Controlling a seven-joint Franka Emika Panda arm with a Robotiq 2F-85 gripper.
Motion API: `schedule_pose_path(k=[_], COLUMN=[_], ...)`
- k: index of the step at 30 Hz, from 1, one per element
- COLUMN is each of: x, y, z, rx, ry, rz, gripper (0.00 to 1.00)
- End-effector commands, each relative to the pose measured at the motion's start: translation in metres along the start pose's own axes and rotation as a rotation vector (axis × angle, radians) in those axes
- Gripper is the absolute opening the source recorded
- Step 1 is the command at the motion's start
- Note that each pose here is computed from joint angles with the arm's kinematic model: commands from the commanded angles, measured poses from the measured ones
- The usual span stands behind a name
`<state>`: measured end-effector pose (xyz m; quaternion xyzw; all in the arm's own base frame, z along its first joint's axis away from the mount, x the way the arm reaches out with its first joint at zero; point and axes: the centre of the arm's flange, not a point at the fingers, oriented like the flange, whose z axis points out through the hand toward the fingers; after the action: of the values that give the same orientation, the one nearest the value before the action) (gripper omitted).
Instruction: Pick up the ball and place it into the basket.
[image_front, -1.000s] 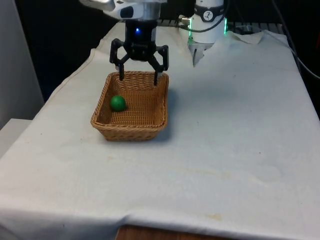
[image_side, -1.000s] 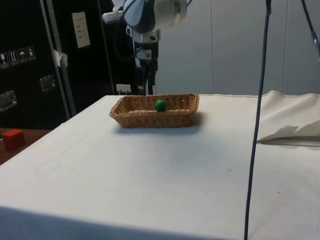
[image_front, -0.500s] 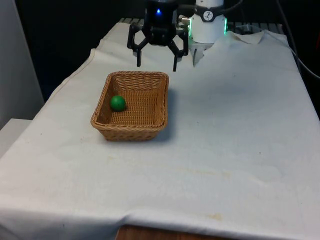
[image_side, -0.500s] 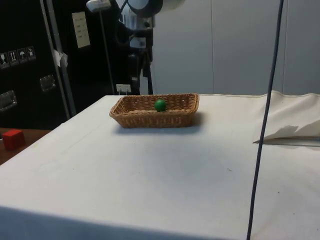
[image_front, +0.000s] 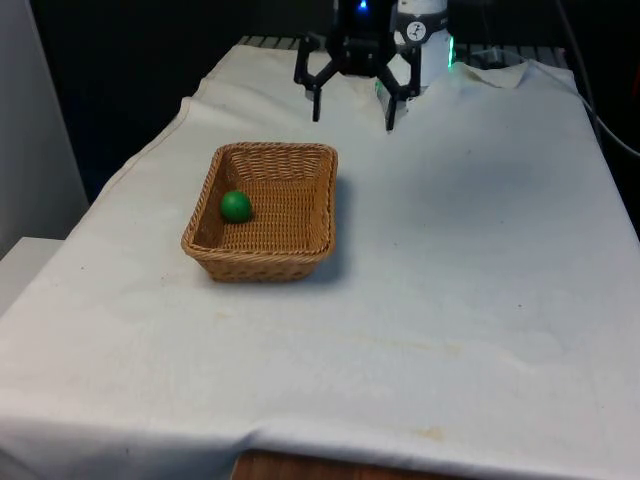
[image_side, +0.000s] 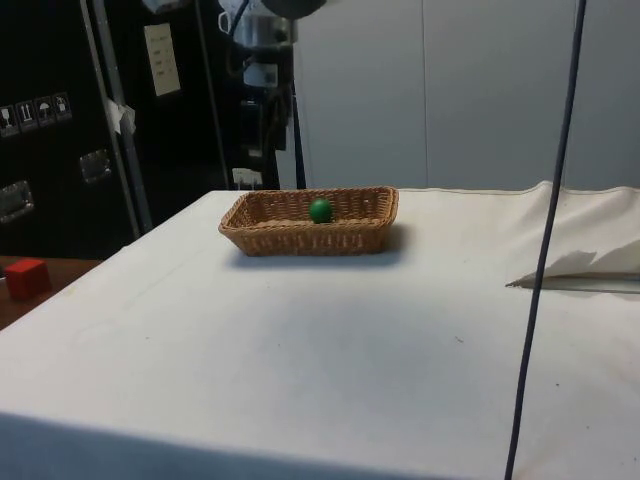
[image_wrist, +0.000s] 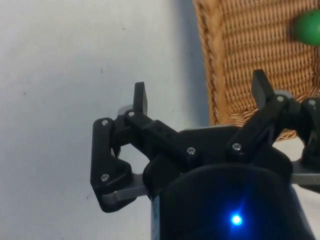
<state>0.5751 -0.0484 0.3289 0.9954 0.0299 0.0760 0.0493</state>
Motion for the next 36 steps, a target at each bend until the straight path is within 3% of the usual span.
schedule_pose_path(k=[1, 9, 10, 19, 27, 35, 36], x=[0.000, 0.005, 0.005, 0.009, 0.014, 0.016, 0.017], y=[-0.006, -0.040, -0.039, -0.062, -0.067, -0.066, -0.066], z=[-0.003, -0.019, -0.018, -0.038, -0.051, -0.074, -0.073], rx=[-0.009, -0.003, 0.007, -0.004, 0.012, 0.023, 0.024], ry=[-0.004, -0.007, 0.000, -0.012, -0.008, -0.047, -0.036], rz=[0.000, -0.018, -0.019, -0.032, -0.037, -0.025, -0.030], gripper=[1.00, 1.00, 1.00, 1.00, 1.00, 1.00, 1.00])
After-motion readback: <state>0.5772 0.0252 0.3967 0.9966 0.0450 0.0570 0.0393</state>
